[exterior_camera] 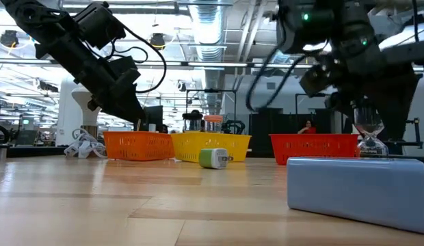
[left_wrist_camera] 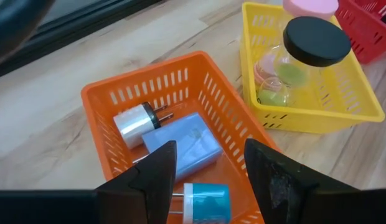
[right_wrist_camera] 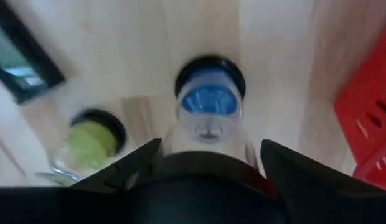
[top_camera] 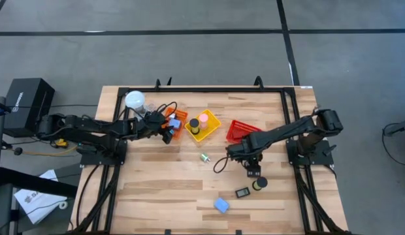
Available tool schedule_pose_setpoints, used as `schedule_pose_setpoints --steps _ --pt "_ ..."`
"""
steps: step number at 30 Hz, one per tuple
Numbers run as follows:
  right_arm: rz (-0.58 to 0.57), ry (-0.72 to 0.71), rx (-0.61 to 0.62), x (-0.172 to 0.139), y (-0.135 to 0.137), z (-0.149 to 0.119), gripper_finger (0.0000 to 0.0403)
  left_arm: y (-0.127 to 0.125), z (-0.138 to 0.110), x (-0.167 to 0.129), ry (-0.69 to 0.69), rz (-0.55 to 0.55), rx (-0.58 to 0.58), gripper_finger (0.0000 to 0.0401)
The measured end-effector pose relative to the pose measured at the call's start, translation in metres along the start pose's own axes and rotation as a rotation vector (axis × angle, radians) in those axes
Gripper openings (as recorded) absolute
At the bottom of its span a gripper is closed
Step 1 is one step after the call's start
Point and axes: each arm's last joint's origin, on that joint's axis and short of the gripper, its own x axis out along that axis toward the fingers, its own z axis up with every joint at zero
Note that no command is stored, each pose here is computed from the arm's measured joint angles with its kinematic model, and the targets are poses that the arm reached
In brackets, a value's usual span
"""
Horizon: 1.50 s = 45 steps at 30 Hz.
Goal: Pick & Place Office items
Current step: Put the blue hourglass in the yellow bin
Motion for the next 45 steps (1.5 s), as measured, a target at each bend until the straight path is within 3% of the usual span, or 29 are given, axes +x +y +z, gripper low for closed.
schedule_pose_setpoints --steps 15,34,45 --pt "0.04 -0.143 0.013 -0.025 0.002 -0.01 0.0263 0.0 0.0 0.0 -0.002 -0.001 -0.001 0.0181" --pt "0.049 -0.178 0.026 -0.026 0.003 -0.007 0.0263 -0.001 0.002 0.0 -0.02 -0.008 -0.008 0.0181" --pt "0.056 -0.174 0.095 -0.025 0.011 -0.009 0.0263 -0.001 0.003 0.0 -0.027 -0.011 -0.011 0.0181"
